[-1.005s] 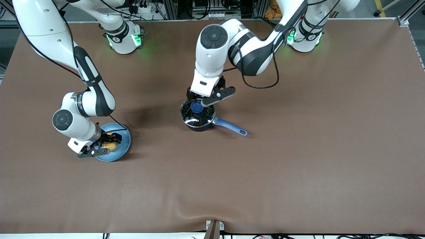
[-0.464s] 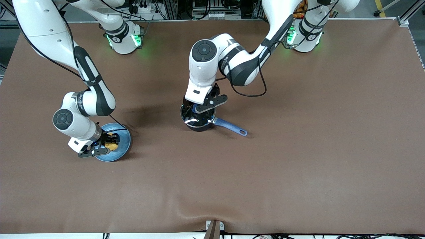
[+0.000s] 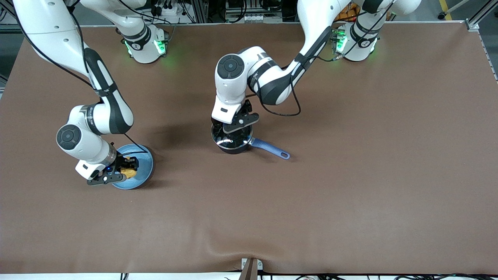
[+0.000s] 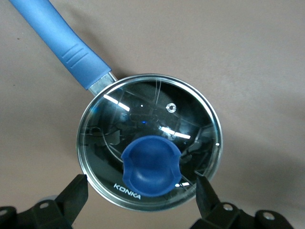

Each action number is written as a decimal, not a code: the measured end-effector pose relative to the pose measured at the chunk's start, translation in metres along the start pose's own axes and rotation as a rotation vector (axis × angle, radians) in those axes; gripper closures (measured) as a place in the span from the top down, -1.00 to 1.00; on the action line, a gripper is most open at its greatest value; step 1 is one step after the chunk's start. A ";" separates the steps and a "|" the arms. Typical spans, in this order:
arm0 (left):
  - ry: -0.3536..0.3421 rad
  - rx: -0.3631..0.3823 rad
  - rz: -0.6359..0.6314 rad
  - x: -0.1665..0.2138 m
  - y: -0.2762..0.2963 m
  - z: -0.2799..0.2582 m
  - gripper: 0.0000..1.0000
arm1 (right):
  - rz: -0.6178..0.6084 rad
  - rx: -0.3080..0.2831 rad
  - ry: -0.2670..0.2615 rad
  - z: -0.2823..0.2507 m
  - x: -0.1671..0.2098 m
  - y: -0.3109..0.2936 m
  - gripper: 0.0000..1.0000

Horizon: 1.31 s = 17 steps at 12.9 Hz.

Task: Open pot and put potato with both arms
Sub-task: 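Grasp the potato with the right gripper while the left gripper grasps the knob, then lift the lid with the left gripper while the right gripper carries the potato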

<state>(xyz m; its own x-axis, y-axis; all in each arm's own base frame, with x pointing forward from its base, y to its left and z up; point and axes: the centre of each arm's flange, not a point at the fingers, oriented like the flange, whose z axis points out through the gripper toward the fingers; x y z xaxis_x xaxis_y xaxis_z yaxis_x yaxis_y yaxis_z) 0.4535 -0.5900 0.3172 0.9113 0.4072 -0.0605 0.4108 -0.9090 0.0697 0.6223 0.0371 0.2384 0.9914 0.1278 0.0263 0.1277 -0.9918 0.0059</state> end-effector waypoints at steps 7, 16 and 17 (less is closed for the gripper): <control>0.000 -0.002 -0.001 0.001 0.002 0.020 1.00 | 0.151 0.060 -0.004 -0.041 0.004 -0.116 0.18; 0.029 -0.034 -0.011 0.011 0.004 0.033 1.00 | 0.145 0.089 0.039 -0.066 0.006 -0.198 0.18; 0.030 -0.035 -0.011 0.011 0.004 0.032 1.00 | 0.145 0.089 0.039 -0.066 0.006 -0.198 0.18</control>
<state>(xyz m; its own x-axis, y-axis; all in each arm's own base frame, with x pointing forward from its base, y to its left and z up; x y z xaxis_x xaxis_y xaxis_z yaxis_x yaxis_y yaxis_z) 0.4643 -0.5925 0.2846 0.9069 0.4201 -0.0319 0.4210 -0.9011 0.1037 0.6016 0.2345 0.3034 0.9981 -0.0181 0.0597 -0.0127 -0.9959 -0.0897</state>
